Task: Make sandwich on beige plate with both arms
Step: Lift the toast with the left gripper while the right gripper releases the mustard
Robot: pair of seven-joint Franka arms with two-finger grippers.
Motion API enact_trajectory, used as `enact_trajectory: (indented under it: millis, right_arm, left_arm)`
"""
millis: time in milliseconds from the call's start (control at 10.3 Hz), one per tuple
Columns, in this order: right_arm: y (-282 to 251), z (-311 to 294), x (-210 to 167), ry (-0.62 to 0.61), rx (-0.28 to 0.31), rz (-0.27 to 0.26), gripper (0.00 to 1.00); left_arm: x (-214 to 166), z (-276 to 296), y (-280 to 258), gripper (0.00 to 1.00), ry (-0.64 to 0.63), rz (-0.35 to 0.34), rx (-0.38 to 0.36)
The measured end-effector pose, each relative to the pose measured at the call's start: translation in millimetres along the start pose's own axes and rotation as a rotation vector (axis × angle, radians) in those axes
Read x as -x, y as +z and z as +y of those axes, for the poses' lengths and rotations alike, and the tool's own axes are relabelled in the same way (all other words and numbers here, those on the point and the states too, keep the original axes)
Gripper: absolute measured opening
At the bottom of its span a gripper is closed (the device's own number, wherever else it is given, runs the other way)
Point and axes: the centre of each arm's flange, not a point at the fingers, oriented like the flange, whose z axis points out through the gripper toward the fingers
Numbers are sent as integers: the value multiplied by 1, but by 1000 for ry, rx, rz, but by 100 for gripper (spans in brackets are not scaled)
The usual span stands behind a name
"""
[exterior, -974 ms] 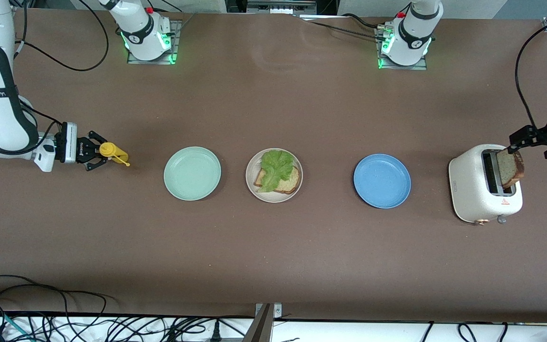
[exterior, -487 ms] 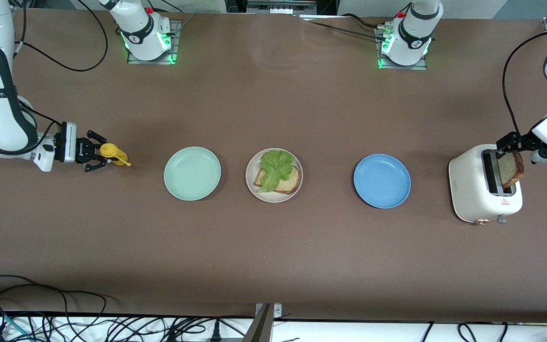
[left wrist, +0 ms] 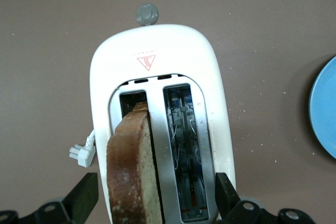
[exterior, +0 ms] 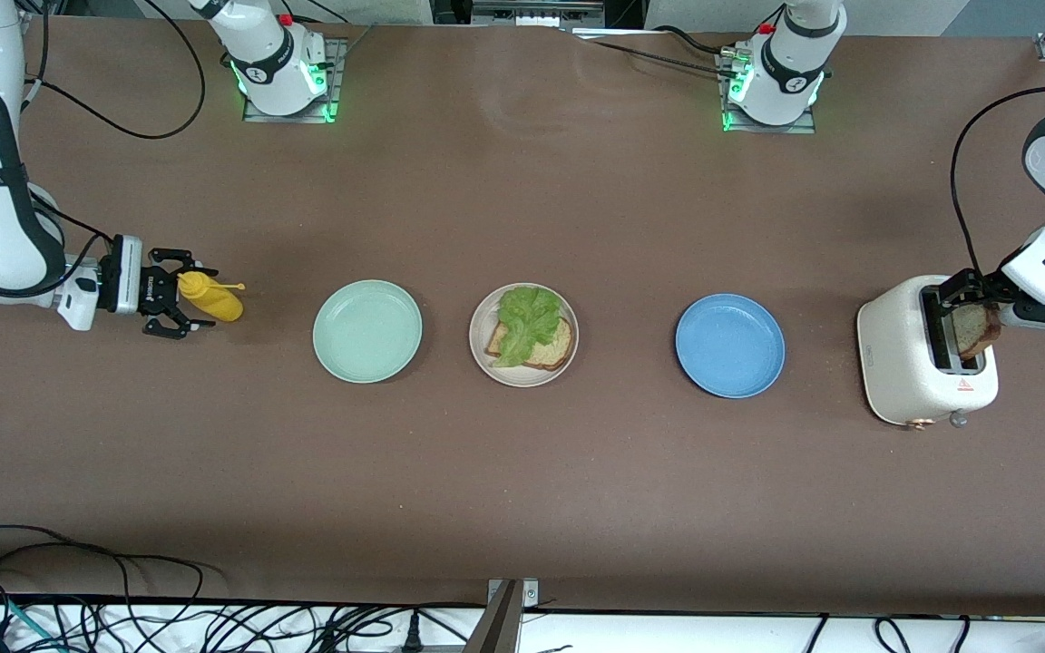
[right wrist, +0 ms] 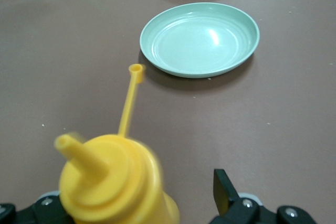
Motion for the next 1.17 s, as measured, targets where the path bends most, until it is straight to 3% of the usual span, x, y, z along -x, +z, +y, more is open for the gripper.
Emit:
enact_trajectory:
  millis: [195,292,585,780,1169]
  right_arm:
    - [-13,3,4,1,22,-13,100]
    - [-18,4,4,-1,29,-19,100]
    - [-34,12,2,-5,43,-50,100]
    - [-46,17,0,10,57,-65,100]
    - [-107,27,-9,114,47,-150,100]
  left_arm:
    - [1,-3,1,74,-5,-1,0]
    - [1,-4,0,54,-8,0,0]
    - [4,-11,-1,14,-20,3,-3]
    - [3,-12,-2,12,-20,5,-4]
    - [0,-14,-19,9,-21,-21,4]
